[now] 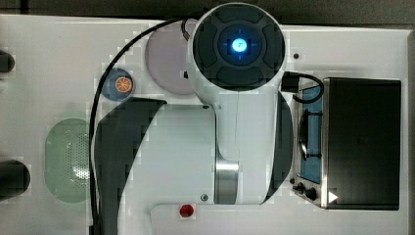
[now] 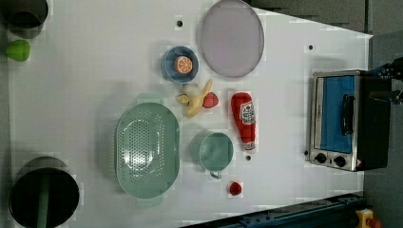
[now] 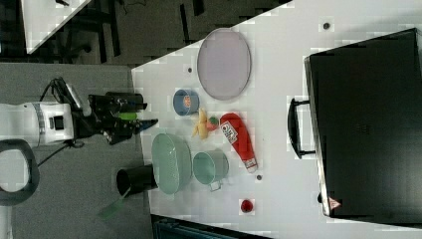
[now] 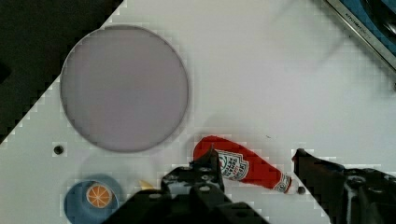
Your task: Pick Ketchup from the table and place it in strainer.
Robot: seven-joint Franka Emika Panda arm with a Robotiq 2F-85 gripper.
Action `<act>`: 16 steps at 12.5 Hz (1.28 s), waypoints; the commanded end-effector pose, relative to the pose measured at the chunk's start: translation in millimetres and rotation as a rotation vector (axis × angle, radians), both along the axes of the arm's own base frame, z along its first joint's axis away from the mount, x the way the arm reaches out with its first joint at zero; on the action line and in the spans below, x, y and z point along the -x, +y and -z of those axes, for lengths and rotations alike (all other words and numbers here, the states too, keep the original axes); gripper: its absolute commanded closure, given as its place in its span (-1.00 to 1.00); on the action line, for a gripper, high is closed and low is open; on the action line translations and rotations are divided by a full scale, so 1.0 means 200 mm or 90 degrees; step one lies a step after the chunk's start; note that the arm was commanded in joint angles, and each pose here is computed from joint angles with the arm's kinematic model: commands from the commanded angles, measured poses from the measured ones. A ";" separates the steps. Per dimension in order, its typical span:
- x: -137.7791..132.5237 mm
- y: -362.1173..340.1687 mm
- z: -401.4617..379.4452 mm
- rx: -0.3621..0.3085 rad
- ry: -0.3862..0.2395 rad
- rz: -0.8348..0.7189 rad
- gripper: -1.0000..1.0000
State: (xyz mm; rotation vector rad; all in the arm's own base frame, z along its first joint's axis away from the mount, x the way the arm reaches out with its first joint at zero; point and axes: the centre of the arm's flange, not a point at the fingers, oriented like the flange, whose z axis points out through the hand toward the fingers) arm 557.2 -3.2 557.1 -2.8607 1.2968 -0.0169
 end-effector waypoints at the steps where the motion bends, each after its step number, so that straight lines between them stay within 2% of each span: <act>1: 0.39 -0.07 -0.19 -0.008 0.029 -0.015 -0.59; 3: 0.39 -0.06 -0.14 -0.009 0.041 -0.016 -1.00; 5: 0.37 -0.04 -0.03 -0.011 0.064 -0.045 -1.00; 7: 0.32 0.01 0.11 -0.015 0.074 -0.129 -1.00; 10: 0.23 0.08 0.39 -0.025 0.077 -0.310 -1.00; 14: 0.18 0.17 0.76 -0.031 0.055 -0.605 -1.00; 16: 0.18 0.17 0.93 -0.030 0.042 -0.682 -1.00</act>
